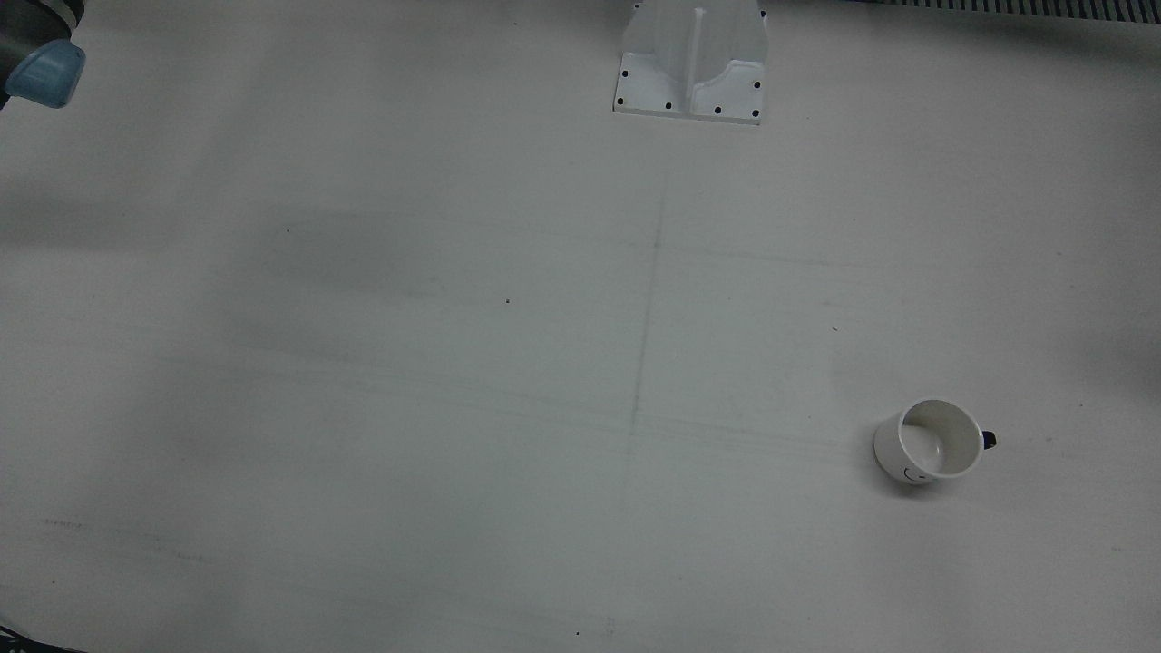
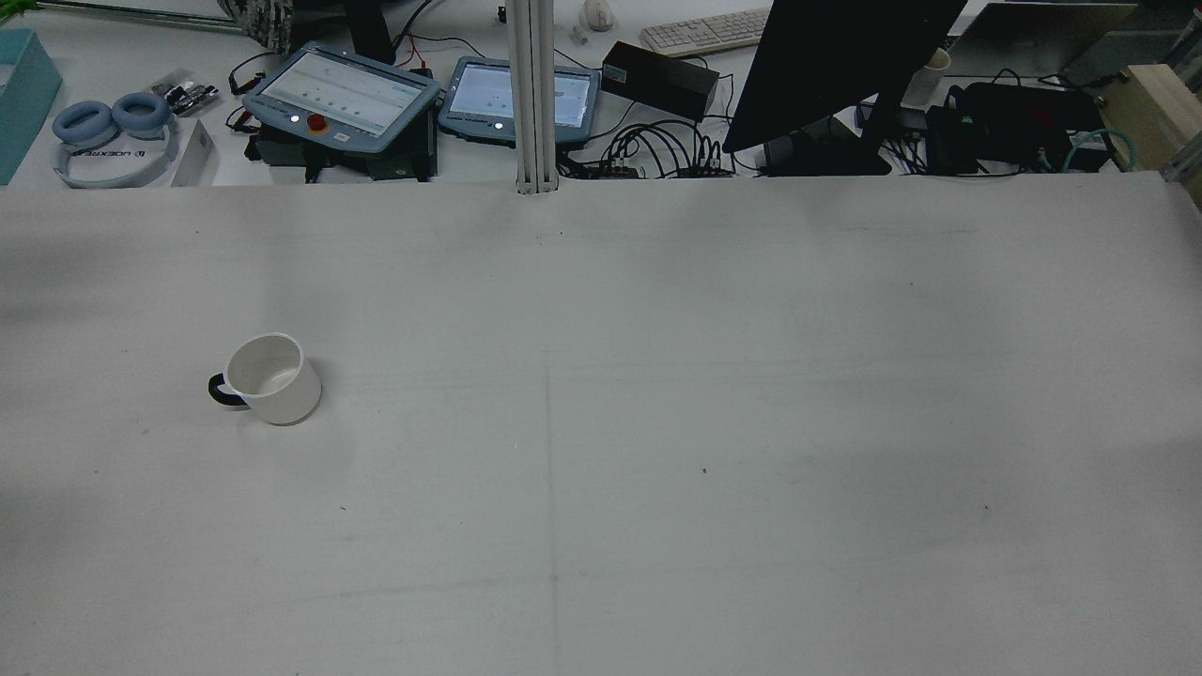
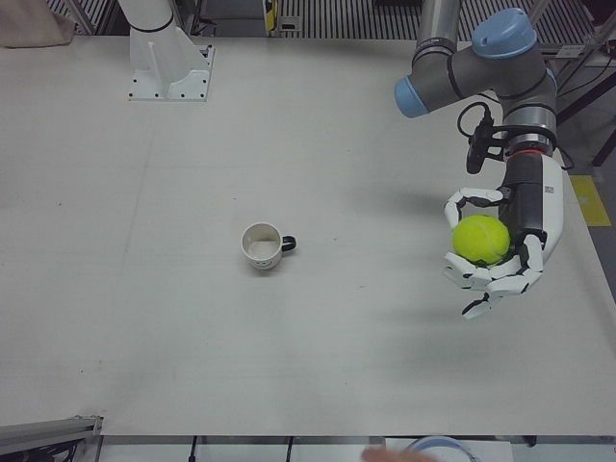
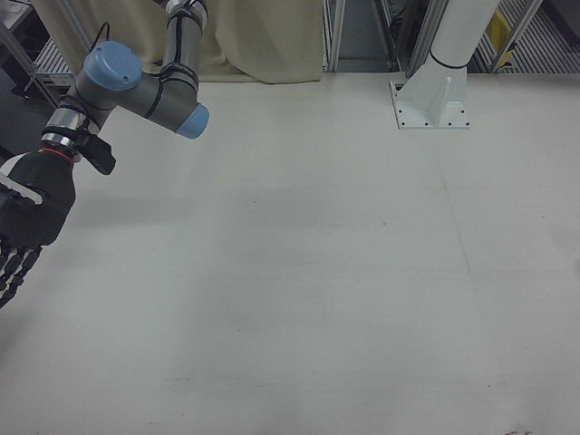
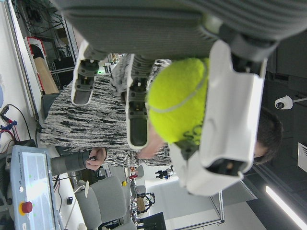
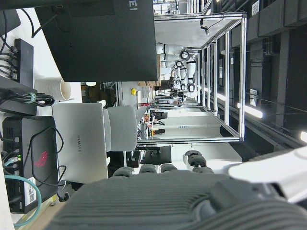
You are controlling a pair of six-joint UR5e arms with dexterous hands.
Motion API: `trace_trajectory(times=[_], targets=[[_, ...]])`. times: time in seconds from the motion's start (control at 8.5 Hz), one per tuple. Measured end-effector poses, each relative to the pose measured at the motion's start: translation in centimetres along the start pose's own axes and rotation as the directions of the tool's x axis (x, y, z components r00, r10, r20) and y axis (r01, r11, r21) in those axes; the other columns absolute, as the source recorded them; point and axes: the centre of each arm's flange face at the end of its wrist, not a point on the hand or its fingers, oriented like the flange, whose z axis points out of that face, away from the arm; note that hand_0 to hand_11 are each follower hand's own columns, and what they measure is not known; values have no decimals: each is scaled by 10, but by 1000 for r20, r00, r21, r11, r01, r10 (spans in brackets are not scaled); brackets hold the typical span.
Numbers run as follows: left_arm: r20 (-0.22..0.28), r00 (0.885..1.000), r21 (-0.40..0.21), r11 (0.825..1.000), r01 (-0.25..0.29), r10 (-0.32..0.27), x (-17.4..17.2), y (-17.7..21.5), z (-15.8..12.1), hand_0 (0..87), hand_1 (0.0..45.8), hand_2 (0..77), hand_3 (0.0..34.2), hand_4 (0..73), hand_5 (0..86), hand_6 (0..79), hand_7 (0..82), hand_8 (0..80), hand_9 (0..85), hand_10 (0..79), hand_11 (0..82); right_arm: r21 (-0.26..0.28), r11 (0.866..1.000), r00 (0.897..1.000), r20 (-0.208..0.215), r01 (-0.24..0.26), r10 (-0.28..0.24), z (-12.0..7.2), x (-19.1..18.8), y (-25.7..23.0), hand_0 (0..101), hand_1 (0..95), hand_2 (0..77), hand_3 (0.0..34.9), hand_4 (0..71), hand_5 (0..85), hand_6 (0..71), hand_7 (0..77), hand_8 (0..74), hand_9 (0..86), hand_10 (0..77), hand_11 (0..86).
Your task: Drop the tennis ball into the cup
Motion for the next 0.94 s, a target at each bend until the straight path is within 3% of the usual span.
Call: trace_trajectory(times=[0.35, 0.59, 0.71, 0.94], targets=[[0, 1000, -5, 1000, 0, 0, 0, 2, 1, 801, 98, 600, 303, 33, 333, 556, 387, 469, 393, 125, 213, 0, 1000, 1000, 0, 0, 0, 0, 0, 0, 0, 5, 5, 0, 0, 0, 0, 5, 0, 0, 0, 5], [12, 1000, -65, 998, 4, -3, -8, 30, 10, 802, 104, 600, 302, 27, 338, 562, 387, 469, 393, 125, 218, -1, 1000, 1000, 0, 0, 0, 0, 0, 0, 0, 5, 5, 0, 0, 0, 0, 5, 0, 0, 0, 5], [50, 999, -113, 994, 15, -9, -27, 53, 17, 802, 104, 600, 302, 27, 338, 562, 387, 469, 393, 125, 218, -1, 1000, 1000, 0, 0, 0, 0, 0, 0, 0, 5, 5, 0, 0, 0, 0, 0, 0, 0, 0, 5], [182, 983, -182, 982, 51, -17, -93, 91, 26, 802, 98, 600, 303, 55, 333, 562, 387, 469, 409, 131, 224, -1, 1000, 1000, 0, 0, 0, 0, 0, 0, 0, 5, 5, 0, 0, 0, 0, 5, 0, 0, 0, 5]])
